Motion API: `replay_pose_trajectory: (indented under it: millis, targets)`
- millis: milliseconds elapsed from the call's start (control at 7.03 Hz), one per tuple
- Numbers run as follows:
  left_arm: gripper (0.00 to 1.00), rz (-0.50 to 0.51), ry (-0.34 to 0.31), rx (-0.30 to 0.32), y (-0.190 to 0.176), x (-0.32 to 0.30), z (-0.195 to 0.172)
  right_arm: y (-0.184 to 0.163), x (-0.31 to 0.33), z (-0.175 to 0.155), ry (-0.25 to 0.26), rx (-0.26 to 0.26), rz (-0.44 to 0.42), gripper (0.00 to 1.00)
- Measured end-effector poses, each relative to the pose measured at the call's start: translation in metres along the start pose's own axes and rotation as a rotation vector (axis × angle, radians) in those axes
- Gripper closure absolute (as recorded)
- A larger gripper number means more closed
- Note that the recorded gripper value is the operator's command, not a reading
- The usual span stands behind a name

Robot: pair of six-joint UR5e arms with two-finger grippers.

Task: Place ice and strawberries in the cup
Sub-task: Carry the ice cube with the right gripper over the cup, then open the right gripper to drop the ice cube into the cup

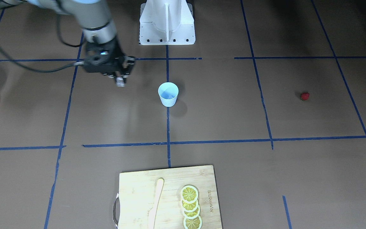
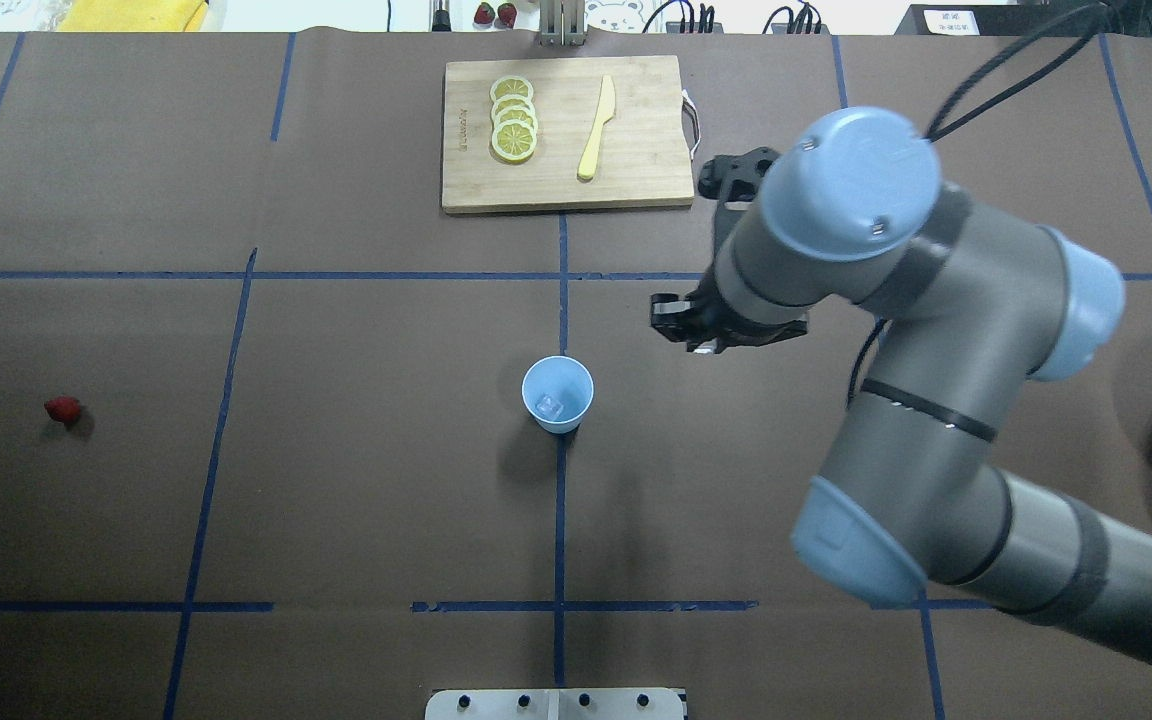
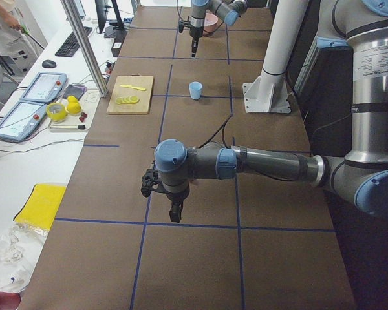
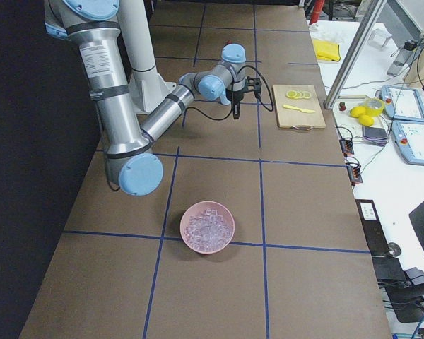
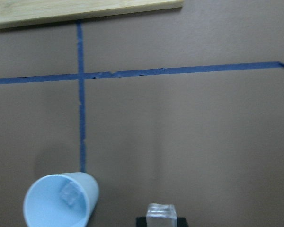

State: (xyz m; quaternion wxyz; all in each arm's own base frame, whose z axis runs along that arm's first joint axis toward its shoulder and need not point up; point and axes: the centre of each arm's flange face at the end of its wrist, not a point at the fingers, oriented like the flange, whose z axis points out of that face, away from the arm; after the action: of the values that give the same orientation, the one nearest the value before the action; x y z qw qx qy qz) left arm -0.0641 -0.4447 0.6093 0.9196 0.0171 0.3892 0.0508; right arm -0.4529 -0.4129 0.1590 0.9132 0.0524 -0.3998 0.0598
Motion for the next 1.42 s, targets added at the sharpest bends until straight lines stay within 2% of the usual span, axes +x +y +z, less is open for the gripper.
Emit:
replay_pose_trajectory:
  millis: [142, 427, 569, 712, 1139, 1281, 1423]
  targets:
    - [0.00, 0.000, 0.000, 0.000, 0.000, 0.000, 0.000, 0.012, -0.049, 0.007, 0.004, 0.008, 0.031, 0.97]
    - [0.00, -0.001, -0.001, -0.002, 0.000, 0.000, 0.001, 0.031, -0.093, 0.023, 0.026, 0.020, 0.048, 0.96]
    - [0.00, -0.001, -0.001, -0.003, 0.000, 0.000, 0.001, 0.035, -0.098, 0.029, 0.037, 0.025, 0.048, 0.88]
    - [0.00, -0.001, -0.001, -0.003, 0.000, 0.000, 0.001, 0.036, -0.100, 0.036, 0.049, 0.026, 0.048, 0.86]
    - [0.00, 0.000, 0.000, -0.002, 0.000, 0.000, 0.001, 0.036, -0.103, 0.066, 0.076, 0.018, 0.046, 0.85]
    - [0.00, 0.000, 0.000, -0.003, 0.000, 0.000, 0.001, 0.035, -0.105, 0.073, 0.076, 0.017, 0.044, 0.57]
    - [0.00, -0.001, 0.000, -0.003, 0.000, 0.000, 0.001, 0.035, -0.105, 0.075, 0.075, 0.017, 0.043, 0.02]
